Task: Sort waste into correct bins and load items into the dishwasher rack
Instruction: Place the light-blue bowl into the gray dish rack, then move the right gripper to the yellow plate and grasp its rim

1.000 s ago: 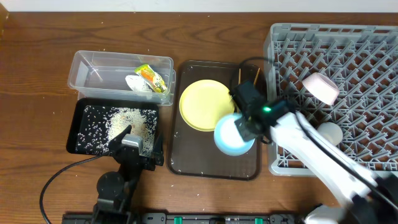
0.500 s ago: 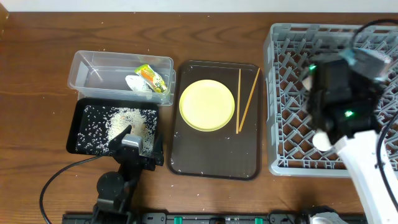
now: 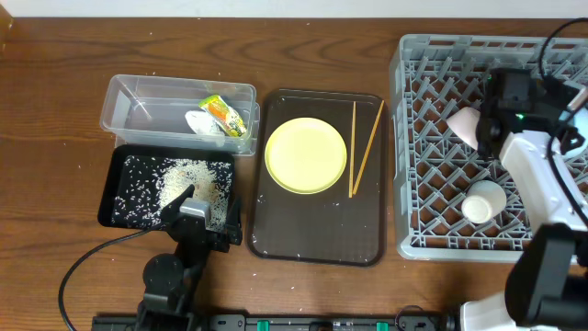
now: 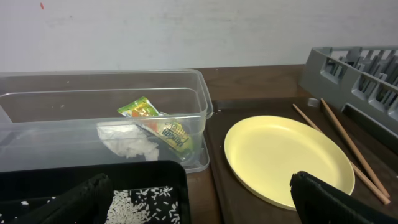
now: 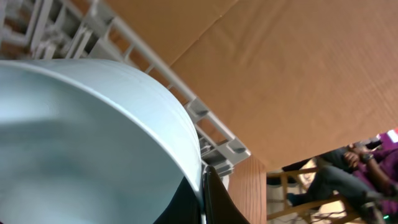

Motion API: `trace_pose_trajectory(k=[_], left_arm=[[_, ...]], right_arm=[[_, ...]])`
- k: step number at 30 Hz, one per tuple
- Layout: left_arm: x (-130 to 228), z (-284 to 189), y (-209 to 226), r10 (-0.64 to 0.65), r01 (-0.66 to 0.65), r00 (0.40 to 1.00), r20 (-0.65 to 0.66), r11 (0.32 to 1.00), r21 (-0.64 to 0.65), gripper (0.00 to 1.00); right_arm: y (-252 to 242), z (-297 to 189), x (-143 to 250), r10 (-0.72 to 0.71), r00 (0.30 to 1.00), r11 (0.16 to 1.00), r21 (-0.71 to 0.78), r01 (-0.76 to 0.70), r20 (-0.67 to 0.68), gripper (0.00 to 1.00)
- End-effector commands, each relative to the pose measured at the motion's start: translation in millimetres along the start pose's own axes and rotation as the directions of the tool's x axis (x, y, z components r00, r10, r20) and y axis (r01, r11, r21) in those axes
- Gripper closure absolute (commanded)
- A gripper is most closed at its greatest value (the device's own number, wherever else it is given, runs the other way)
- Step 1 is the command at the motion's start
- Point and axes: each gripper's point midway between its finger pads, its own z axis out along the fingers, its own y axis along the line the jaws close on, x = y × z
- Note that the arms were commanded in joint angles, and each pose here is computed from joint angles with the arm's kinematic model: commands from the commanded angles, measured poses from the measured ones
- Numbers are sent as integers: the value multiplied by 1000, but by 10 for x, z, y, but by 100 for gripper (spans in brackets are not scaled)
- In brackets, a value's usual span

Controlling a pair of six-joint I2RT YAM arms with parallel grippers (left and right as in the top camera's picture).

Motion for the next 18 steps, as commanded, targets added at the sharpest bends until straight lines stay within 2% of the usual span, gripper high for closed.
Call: trace_pose_trajectory(k=[1,10,12,14,16,18], left_arm=[[171,23,8,9,-9,999,-43,1000,3,6],[171,23,8,9,-9,999,-43,1000,3,6],[171,23,8,9,-9,999,-43,1000,3,6],[171,23,8,9,-9,999,-43,1000,3,6],[171,23,8,9,-9,999,-43,1000,3,6],[171,23,8,9,-9,999,-43,1000,3,6]], right_arm=[[108,-69,-9,-47,999,999,15,46,27,99],[496,-415,41,-142,985,988,-51,147,98,99],[530,-490,50,-161,981,984,-61,169,112,96],[544,-524,58,-186,975,979,-63,194,118,81],[553,-548,47,-217,968,972,-63,227,126,45],[547,-605,1,-214,967,971,-75,226,138,31]])
